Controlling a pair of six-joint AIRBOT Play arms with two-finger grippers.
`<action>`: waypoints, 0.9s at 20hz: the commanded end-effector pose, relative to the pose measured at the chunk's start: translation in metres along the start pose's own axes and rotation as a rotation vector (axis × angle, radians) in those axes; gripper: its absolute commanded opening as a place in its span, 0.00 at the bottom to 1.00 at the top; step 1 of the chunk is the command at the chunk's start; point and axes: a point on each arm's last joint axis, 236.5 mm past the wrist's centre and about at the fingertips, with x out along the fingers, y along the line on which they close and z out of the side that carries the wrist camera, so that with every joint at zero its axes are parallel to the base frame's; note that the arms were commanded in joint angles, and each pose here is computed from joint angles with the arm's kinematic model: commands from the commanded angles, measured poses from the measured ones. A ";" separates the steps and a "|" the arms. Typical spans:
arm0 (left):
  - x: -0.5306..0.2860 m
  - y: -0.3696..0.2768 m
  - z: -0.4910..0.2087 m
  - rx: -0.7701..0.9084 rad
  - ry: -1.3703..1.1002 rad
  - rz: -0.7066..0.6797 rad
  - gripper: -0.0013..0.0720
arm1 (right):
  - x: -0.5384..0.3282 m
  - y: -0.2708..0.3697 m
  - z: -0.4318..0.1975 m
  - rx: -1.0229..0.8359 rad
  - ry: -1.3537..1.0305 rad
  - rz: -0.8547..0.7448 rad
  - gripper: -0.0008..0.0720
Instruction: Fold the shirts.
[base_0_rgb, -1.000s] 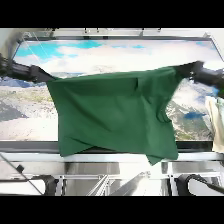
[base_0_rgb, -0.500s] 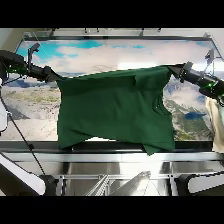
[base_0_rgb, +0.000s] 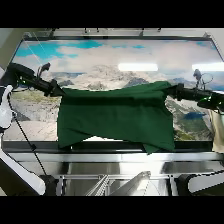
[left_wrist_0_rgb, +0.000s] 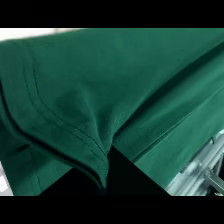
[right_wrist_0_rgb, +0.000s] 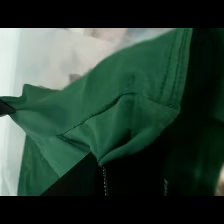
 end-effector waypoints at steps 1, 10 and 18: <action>0.020 0.006 -0.022 -0.059 0.056 -0.048 0.05 | 0.003 -0.013 -0.027 0.020 0.045 -0.018 0.04; -0.105 -0.237 -0.020 0.548 -0.183 -0.382 0.04 | -0.116 0.255 0.040 -0.503 -0.361 0.408 0.04; -0.250 -0.494 -0.258 1.531 -0.737 0.143 0.05 | -0.316 0.513 -0.059 -1.243 -1.212 -0.106 0.04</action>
